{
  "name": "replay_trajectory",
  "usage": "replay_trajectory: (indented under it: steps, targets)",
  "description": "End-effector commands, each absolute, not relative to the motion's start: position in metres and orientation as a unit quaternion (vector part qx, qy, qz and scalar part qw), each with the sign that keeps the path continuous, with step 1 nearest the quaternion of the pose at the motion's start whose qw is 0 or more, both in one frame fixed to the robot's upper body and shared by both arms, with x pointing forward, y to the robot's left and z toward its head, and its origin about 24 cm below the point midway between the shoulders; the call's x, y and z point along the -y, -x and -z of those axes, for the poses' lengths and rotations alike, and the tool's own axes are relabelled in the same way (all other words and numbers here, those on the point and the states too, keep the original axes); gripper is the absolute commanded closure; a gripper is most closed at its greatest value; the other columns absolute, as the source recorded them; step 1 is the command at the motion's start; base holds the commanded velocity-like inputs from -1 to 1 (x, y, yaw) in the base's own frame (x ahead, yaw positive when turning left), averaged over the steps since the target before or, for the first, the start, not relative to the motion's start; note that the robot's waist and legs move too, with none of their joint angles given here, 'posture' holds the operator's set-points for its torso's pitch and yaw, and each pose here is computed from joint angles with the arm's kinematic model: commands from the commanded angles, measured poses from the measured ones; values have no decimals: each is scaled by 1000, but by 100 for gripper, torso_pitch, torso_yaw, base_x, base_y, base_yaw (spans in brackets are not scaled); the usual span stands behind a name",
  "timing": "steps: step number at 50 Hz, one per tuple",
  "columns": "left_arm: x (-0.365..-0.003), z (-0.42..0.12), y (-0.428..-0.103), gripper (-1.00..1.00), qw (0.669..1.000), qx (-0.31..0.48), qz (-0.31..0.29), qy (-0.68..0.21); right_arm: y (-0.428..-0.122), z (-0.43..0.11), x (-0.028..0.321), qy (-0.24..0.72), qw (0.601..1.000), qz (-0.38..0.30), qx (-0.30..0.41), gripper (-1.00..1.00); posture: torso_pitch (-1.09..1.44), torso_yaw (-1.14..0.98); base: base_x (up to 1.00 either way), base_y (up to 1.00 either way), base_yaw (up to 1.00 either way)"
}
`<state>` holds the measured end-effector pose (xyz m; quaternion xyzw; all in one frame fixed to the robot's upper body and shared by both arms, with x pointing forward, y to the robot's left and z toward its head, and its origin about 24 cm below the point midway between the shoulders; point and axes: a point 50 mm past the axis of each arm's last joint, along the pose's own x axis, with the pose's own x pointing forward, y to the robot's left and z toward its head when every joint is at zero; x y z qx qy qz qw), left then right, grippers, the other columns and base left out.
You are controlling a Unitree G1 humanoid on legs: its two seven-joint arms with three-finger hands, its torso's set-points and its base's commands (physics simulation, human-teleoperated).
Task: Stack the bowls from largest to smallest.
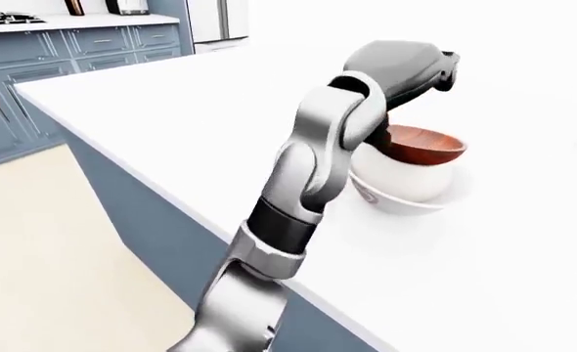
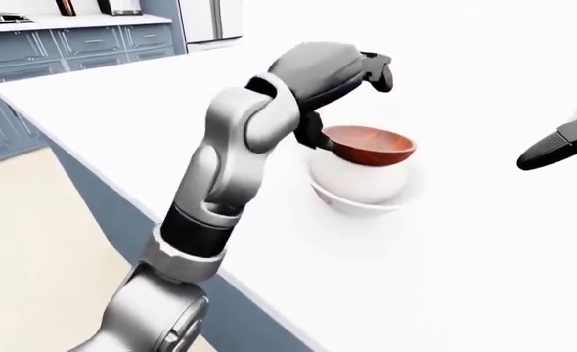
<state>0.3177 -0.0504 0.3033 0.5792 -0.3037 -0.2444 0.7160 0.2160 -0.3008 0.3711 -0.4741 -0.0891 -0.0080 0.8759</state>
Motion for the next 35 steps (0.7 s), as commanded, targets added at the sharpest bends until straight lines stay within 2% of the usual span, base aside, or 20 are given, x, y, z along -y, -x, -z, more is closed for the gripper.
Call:
replay_trajectory:
  steps: [1,7,14,17,18,19,20,28,35]
  targets:
    - [41,-320,-310,-30,717,323,230,-573,-207,-383,301,484,867,30,112,-100,-21,29,0,0,0]
    - [-3,-333,-305,-32,732,322,192,-569,-200,-386,305,488,865,37,110,-100,-21,29,0,0,0]
    - [-85,-346,-330,-37,786,281,110,-540,-176,-382,320,497,861,54,98,-100,-21,29,0,0,0]
    - [-118,-350,-337,-51,808,262,71,-522,-160,-385,329,504,856,66,95,-100,-21,29,0,0,0]
    - [-130,-349,-339,-67,815,255,57,-518,-154,-387,332,507,854,70,94,-100,-21,29,0,0,0]
    - [-141,-348,-340,-94,820,247,47,-514,-148,-389,335,510,852,74,93,-100,-21,29,0,0,0]
    - [-153,-345,-342,-100,825,240,35,-511,-141,-390,338,513,850,79,92,-100,-21,29,0,0,0]
    - [-226,-323,-337,-100,852,195,-42,-484,-96,-400,353,521,841,112,99,-100,-21,29,0,0,0]
    - [-270,-321,-306,-100,859,202,-107,-459,-62,-399,362,516,839,141,104,-100,-21,29,0,0,0]
